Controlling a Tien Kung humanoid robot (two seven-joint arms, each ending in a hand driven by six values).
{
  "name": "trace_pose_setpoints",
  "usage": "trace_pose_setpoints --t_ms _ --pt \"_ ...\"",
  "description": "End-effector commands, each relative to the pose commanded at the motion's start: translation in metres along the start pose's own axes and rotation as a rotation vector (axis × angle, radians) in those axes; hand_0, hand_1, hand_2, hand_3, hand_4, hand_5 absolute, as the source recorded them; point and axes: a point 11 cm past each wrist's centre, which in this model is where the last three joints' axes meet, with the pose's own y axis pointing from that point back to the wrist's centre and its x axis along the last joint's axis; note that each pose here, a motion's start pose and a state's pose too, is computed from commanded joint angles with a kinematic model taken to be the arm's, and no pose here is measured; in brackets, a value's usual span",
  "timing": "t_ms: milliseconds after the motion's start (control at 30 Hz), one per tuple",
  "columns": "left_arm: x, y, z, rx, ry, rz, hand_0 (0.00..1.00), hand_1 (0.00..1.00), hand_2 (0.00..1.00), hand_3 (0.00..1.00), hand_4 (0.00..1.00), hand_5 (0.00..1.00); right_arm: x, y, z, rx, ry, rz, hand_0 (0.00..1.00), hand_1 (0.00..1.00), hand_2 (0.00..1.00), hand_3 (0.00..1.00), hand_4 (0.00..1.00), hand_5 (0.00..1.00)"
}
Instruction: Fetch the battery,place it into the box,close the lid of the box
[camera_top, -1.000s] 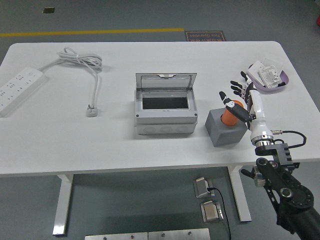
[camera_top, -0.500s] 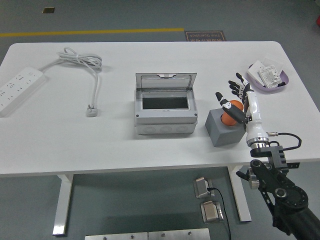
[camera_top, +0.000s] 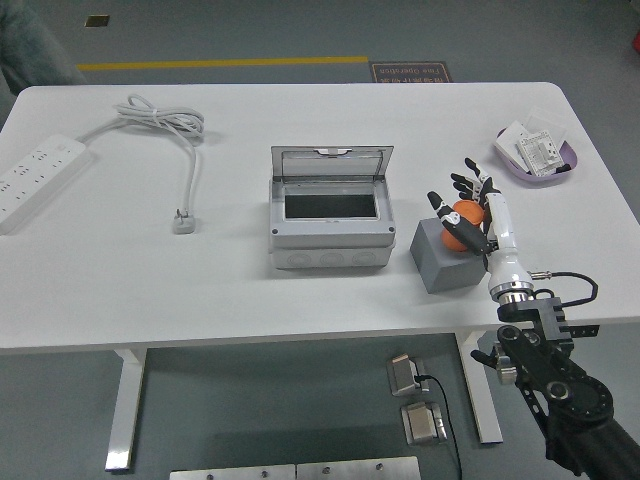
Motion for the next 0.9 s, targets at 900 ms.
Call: trace_pose_setpoints --t_ms 900 --pt "0.0 0.0 0.002 -0.005 -0.011 0.005 0.609 0.646 0.645 0.636 0.785 0.129 0.0 0.007 0.015 -0.067 -0.021 -0.007 0.691 0.683 0.702 0.841 0.781 0.258"
